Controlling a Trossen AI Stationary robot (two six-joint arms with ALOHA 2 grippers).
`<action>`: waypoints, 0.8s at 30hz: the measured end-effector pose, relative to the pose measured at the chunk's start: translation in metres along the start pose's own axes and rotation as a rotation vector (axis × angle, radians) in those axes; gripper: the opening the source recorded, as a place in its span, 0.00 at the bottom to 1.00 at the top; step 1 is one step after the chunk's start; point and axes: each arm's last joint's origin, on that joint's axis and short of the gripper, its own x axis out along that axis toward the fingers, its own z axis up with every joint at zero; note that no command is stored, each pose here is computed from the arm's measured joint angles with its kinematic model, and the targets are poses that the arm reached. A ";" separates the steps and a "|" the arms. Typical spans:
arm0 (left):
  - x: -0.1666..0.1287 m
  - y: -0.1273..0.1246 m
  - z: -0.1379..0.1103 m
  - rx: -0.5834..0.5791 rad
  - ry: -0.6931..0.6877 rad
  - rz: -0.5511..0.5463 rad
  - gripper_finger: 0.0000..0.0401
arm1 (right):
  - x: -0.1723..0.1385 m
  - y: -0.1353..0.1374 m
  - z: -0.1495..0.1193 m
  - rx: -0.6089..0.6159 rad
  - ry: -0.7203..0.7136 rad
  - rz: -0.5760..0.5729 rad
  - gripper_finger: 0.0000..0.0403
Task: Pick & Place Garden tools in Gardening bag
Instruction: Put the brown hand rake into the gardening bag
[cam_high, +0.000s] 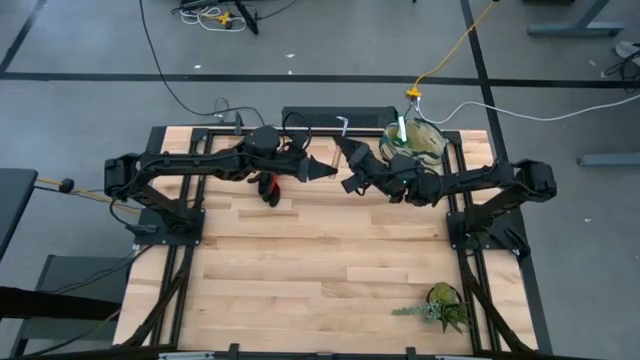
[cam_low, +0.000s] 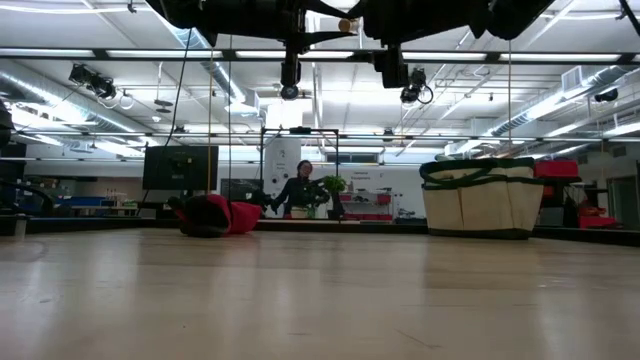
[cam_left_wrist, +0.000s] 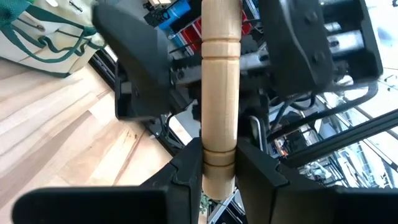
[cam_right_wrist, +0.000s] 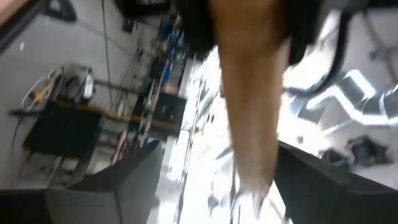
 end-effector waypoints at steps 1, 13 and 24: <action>0.000 0.000 0.000 0.000 0.000 0.000 0.22 | 0.000 0.000 0.000 0.002 0.026 0.006 0.74; 0.000 -0.002 0.002 0.003 -0.018 -0.019 0.22 | -0.009 -0.007 0.011 -0.001 -0.014 -0.018 0.74; 0.000 -0.003 0.000 -0.002 -0.004 -0.030 0.22 | -0.008 -0.006 0.010 -0.056 -0.008 -0.015 0.64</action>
